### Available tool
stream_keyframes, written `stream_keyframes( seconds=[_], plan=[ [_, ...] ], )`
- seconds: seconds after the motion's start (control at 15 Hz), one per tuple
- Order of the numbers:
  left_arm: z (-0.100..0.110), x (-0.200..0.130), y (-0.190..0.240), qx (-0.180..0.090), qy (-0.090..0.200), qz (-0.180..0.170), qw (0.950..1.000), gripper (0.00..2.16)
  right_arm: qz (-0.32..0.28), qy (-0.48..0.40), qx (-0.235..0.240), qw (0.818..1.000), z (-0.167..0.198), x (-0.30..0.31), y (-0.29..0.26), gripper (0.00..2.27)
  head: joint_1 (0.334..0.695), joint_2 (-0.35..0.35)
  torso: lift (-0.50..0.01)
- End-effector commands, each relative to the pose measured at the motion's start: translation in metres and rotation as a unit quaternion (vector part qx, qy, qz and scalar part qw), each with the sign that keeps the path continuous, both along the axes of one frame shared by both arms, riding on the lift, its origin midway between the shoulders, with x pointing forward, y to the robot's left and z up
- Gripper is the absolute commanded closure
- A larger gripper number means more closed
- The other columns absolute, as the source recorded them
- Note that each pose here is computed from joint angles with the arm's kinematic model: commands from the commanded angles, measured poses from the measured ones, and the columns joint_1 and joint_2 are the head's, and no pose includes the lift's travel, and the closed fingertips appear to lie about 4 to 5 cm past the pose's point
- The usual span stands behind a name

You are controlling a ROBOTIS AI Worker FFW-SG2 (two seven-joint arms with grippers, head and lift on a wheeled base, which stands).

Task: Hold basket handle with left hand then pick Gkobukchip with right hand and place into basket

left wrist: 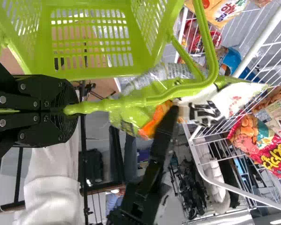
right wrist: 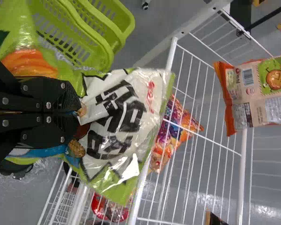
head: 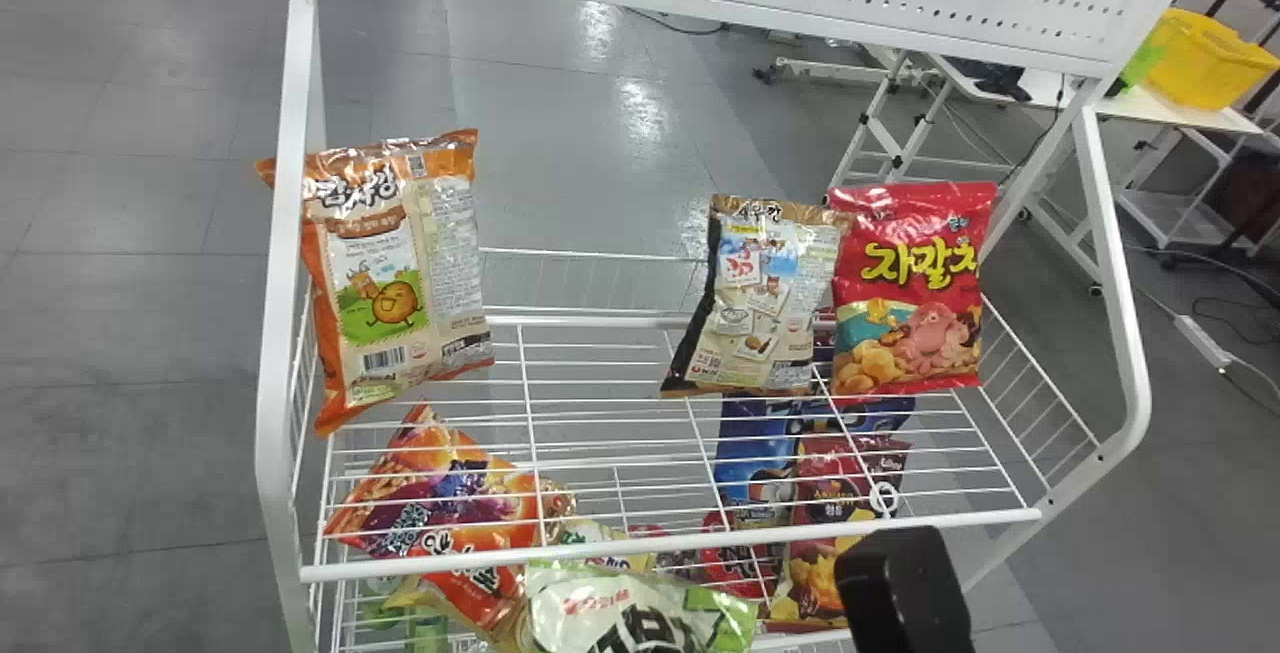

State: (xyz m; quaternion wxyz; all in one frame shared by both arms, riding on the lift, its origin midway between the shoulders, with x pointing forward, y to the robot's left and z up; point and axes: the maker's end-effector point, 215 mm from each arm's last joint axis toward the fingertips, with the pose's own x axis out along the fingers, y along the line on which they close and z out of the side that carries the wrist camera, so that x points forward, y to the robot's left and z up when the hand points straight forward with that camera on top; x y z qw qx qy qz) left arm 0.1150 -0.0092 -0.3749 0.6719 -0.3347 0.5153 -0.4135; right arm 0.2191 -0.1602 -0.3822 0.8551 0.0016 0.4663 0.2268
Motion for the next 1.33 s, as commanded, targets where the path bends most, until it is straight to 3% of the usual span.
stream_keyframes(
  seconds=[0.0, 0.2, 0.53, 0.8, 0.87, 0.93, 1.0, 1.07, 1.27],
  plan=[
    [0.001, 0.002, -0.001, -0.002, -0.001, 0.000, 1.0000, 1.40, 0.023, 0.022, 0.003, 0.999, -0.009, -0.020, 0.018, 1.95, 0.695, -0.350, -0.032],
    [0.003, 0.003, -0.001, -0.005, -0.003, 0.001, 1.0000, 1.40, 0.028, 0.037, -0.019, 0.999, -0.025, -0.031, 0.022, 1.95, 0.695, -0.350, -0.032],
    [0.004, 0.004, 0.000, -0.009, -0.002, 0.001, 1.0000, 1.40, 0.058, 0.141, -0.037, 0.988, -0.100, -0.084, 0.033, 1.95, 0.695, -0.350, -0.032],
    [0.004, 0.002, 0.001, -0.012, 0.000, 0.002, 0.9999, 1.40, 0.076, 0.192, -0.042, 0.977, -0.137, -0.112, 0.045, 1.94, 0.695, -0.350, -0.032],
    [0.005, 0.001, 0.002, -0.015, 0.001, 0.003, 0.9999, 1.40, 0.078, 0.201, -0.046, 0.976, -0.143, -0.117, 0.044, 1.70, 0.695, -0.350, -0.032],
    [0.005, 0.001, 0.003, -0.015, 0.002, 0.004, 0.9999, 1.40, 0.077, 0.206, -0.050, 0.974, -0.147, -0.120, 0.040, 1.05, 0.695, -0.350, -0.032],
    [0.006, 0.001, 0.004, -0.017, 0.003, 0.005, 0.9998, 1.40, 0.074, 0.206, -0.057, 0.974, -0.150, -0.119, 0.035, 0.27, 0.695, -0.350, -0.032],
    [0.005, 0.001, 0.005, -0.017, 0.004, 0.007, 0.9998, 1.40, 0.070, 0.205, -0.063, 0.974, -0.151, -0.118, 0.030, 0.00, 0.695, -0.350, -0.032],
    [0.006, 0.001, 0.006, -0.019, 0.004, 0.007, 0.9998, 1.40, 0.051, 0.178, -0.058, 0.981, -0.132, -0.098, 0.014, 0.05, 0.695, -0.350, -0.032]
  ],
)
